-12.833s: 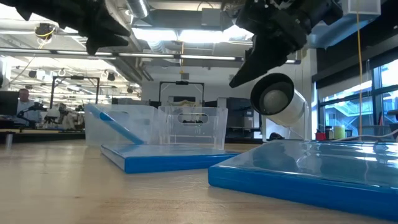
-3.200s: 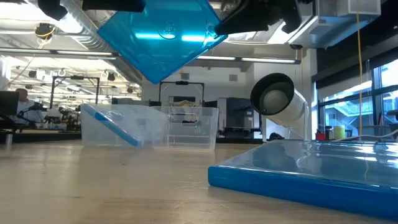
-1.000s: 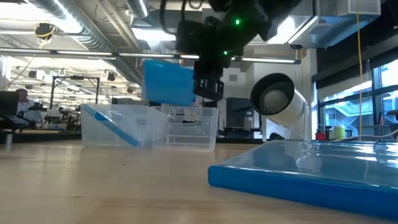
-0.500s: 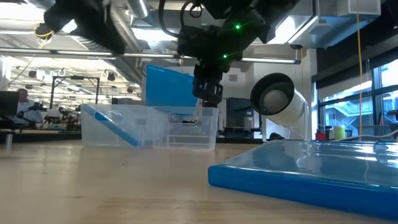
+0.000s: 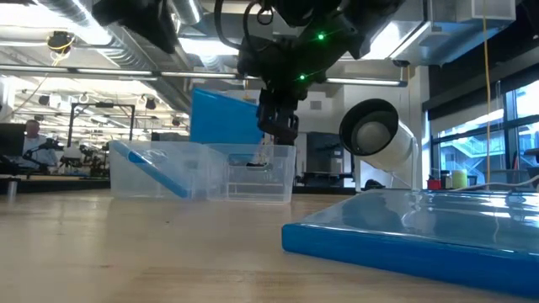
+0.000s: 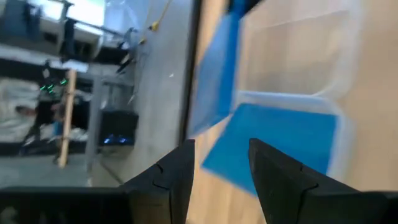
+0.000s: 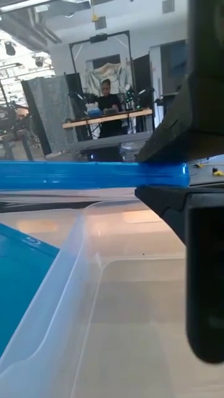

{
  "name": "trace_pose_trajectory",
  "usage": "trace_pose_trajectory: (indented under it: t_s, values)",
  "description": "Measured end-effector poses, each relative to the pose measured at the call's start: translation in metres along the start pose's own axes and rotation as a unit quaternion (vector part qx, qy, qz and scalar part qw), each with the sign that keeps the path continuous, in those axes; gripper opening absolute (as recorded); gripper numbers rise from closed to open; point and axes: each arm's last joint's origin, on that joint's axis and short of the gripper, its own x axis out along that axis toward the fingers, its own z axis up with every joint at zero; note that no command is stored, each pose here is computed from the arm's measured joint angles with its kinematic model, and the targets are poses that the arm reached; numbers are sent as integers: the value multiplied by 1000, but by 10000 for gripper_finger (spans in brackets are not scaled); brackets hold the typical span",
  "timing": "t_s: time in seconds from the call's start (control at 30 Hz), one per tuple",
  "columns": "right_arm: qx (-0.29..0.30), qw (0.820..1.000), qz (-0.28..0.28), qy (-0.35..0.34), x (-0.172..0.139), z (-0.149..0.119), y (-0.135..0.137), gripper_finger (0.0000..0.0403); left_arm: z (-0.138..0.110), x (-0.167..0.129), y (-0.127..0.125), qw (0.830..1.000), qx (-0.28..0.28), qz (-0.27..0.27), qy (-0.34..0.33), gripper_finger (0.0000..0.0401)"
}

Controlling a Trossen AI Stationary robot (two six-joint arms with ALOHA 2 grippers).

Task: Pick & place jewel cases by type
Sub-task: Put the left blue cd case into the left transparent bin

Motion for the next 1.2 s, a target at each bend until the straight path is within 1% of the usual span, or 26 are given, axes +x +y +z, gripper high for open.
trace_pose_trajectory:
  t_s: [0.1,0.13,0.2,0.23,0.27,0.33,0.37,0.43,0.47,0.5,0.53,0.6,0.67,0.77,0.87,1.0,1.1,1.2]
  values:
    - [1,1000,0,0,0,0,0,49,-12,-13,24,999,-33,16,21,147]
    - [2,1000,-1,0,0,0,0,49,-17,-18,30,998,-56,20,15,147]
    - [7,1000,-2,-3,0,1,-1,49,-30,-28,42,995,-99,19,-26,147]
    - [9,1000,-3,-4,0,1,-1,49,-41,-32,48,993,-108,16,-37,147]
    - [10,1000,-3,-4,0,1,-1,49,-52,-34,54,990,-130,15,-46,147]
    - [10,1000,-3,-4,0,1,-1,49,-75,-32,61,981,-185,3,-54,148]
    - [11,1000,-3,-5,0,1,-1,49,-84,-29,61,974,-219,-7,-60,148]
    - [11,1000,-5,-4,0,1,-1,49,-94,-21,54,959,-271,-33,-79,148]
    - [10,1000,-6,-3,0,1,-1,49,-96,-16,47,959,-267,-43,-88,148]
    - [10,1000,-7,-3,0,1,-2,49,-96,-10,39,962,-249,-52,-96,148]
    - [13,1000,-8,-4,0,2,-2,49,-93,-6,31,965,-232,-60,-110,148]
    - [13,1000,-9,-4,0,2,-2,49,-87,3,17,973,-183,-60,-130,148]
    - [15,1000,-9,-5,0,2,-2,49,-75,7,8,977,-144,-52,-149,148]
    - [20,1000,-7,-10,0,5,-4,49,-60,15,-4,983,-95,-30,-154,148]
    - [25,1000,-7,-14,-1,8,-7,49,-51,27,-14,988,-72,-24,-136,148]
    - [33,999,-9,-19,-1,13,-12,49,-45,43,-25,993,-54,1,-103,148]
    - [33,999,-9,-19,-1,13,-12,49,-39,44,-27,993,-47,26,-103,148]
    - [25,1000,-5,-15,-1,12,-11,49,-33,39,-22,991,-52,42,-112,148]
